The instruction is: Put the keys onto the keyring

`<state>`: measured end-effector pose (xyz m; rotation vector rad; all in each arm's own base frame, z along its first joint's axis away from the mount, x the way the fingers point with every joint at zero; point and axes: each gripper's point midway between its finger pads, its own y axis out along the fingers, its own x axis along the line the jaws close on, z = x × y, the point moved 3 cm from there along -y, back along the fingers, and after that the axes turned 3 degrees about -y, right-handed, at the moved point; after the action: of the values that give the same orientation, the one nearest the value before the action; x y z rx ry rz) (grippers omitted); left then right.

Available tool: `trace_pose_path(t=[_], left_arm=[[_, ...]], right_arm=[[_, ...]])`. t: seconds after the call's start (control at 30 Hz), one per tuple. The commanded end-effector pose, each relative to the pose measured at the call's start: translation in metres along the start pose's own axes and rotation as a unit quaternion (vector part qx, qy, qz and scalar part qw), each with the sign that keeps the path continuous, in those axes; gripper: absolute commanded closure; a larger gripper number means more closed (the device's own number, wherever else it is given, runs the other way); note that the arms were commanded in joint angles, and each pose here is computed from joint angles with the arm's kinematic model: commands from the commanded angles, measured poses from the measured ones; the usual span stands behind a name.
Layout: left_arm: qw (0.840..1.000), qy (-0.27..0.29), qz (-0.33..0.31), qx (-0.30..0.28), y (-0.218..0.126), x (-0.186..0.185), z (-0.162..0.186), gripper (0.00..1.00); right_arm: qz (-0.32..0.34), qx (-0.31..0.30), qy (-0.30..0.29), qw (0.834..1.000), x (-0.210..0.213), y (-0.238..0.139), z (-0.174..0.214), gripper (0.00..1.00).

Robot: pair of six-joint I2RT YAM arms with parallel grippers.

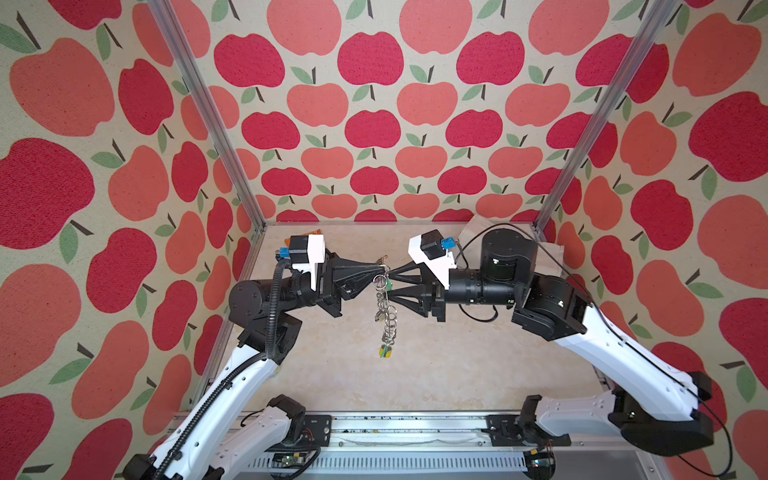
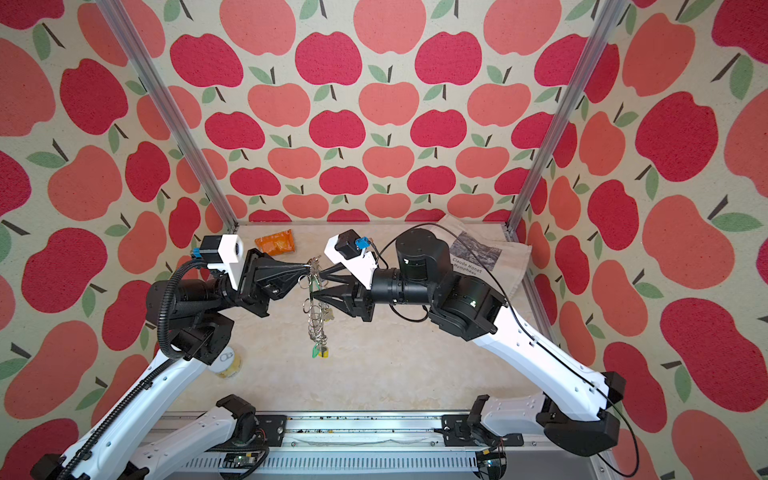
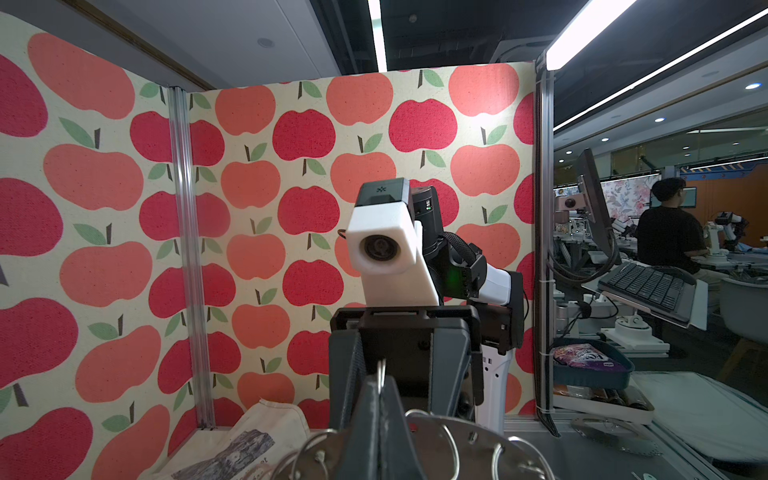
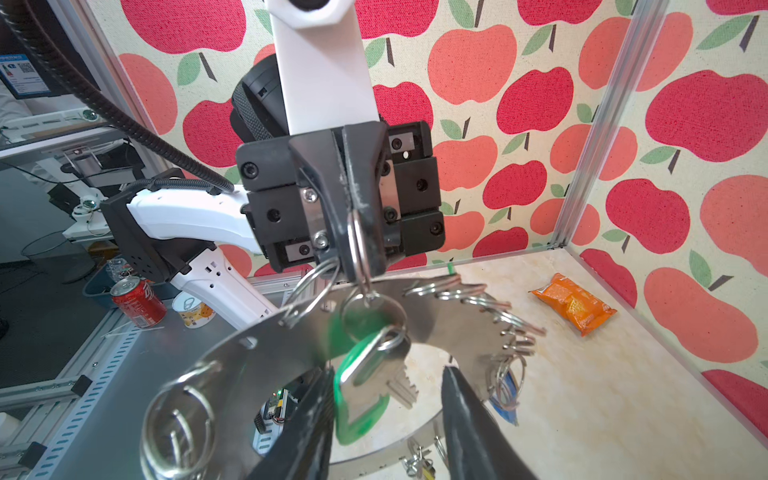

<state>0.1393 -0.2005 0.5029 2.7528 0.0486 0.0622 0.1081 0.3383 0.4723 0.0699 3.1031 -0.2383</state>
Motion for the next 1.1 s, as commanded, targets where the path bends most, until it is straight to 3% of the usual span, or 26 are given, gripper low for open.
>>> trace_pose_path(t=[0.0,0.3,0.5,1.07], left_arm=[[0.999,0.034,0.016,-0.026,-0.002,-0.015,-0.02,1.0],[0.999,0.031,0.019,-0.031,-0.003,-0.015,-0.022,1.0],[0.999,0.028,0.018,-0.028,-0.004,-0.016,-0.023,1.0],[1.0,0.023,0.008,-0.02,-0.006,-0.012,-0.018,1.0]], right_arm=[[0.022,-0.013,-0.023,0.999,-0.002,0.002,-0.005,0.6],[0.048,-0.033,-0.036,0.998,-0.004,-0.002,-0.008,0.74],[0.06,-0.043,-0.049,0.996,-0.004,-0.009,-0.011,0.99],[0.061,0.022,-0.097,0.993,0.002,-0.018,-0.017,1.0]])
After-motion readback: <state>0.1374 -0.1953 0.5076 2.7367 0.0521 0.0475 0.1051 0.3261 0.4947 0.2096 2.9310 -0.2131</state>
